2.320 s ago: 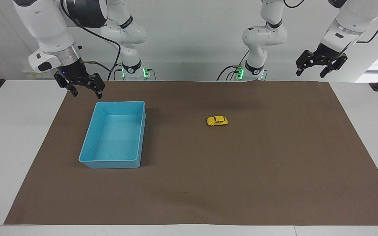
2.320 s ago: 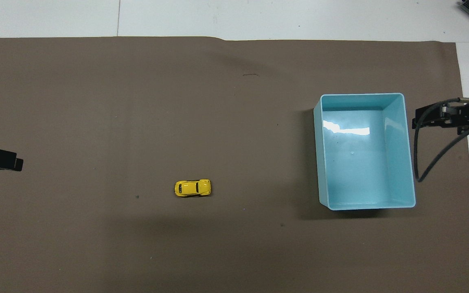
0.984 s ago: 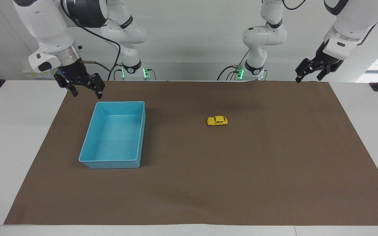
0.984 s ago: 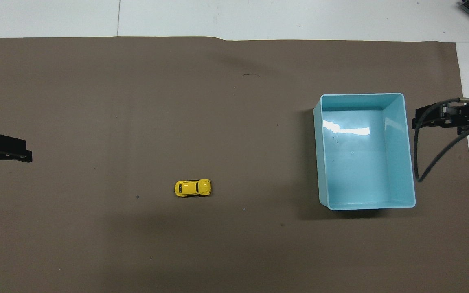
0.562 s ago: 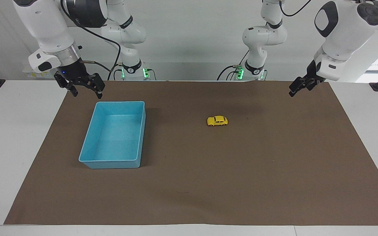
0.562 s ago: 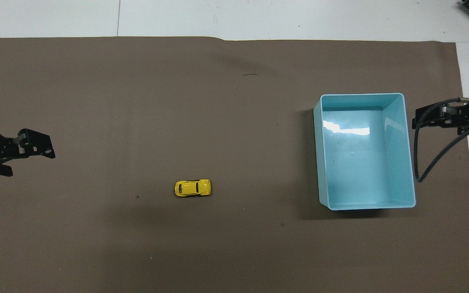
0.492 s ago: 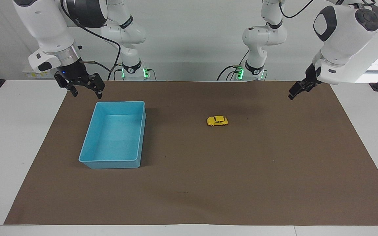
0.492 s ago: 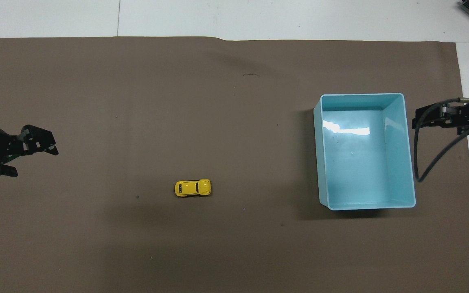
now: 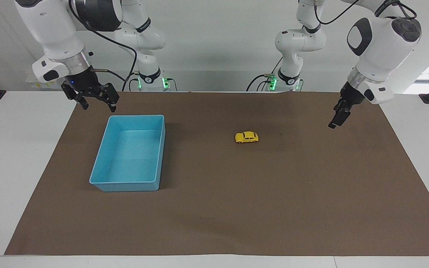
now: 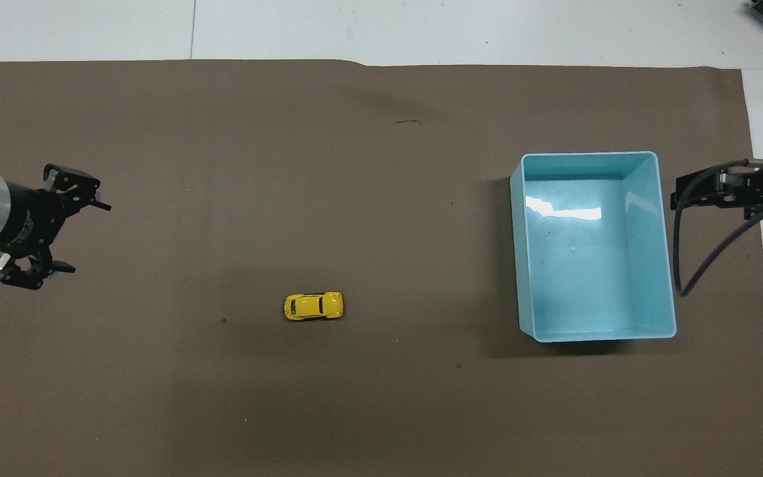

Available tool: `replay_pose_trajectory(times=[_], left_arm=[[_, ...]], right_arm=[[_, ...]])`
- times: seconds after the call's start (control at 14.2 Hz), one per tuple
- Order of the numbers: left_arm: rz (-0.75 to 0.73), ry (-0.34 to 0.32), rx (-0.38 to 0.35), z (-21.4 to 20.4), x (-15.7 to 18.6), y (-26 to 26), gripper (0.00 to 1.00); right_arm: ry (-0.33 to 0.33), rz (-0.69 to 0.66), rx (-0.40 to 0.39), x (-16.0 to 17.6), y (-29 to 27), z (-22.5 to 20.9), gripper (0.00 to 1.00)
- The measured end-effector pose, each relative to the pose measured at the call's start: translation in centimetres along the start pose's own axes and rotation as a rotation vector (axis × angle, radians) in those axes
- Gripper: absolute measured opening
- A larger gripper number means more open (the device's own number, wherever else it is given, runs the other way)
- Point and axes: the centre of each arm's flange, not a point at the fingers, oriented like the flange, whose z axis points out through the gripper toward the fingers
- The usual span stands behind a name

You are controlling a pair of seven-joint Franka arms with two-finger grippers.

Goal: Wind up and store yellow beetle car

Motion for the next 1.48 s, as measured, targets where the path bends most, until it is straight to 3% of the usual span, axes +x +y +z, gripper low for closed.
replay_pose_trajectory(times=[0.21, 0.63, 0.91, 1.48], left_arm=[[-0.293, -0.009, -0.031, 0.1, -2.0, 1.1, 1.0], [-0.592, -0.016, 0.016, 2.3, -6.1, 1.7, 1.0], [-0.674, -0.041, 0.075, 6.7, -10.0, 1.6, 1.0], [-0.839, -0.056, 0.005, 20.8, -21.0, 3.2, 1.0]], right_arm=[[0.0, 0.0, 0.0, 0.0, 0.0, 0.0, 1.0], [0.0, 0.0, 0.0, 0.0, 0.0, 0.0, 1.0], [0.0, 0.0, 0.0, 0.0, 0.0, 0.0, 1.0], [0.0, 0.0, 0.0, 0.0, 0.0, 0.0, 1.0]])
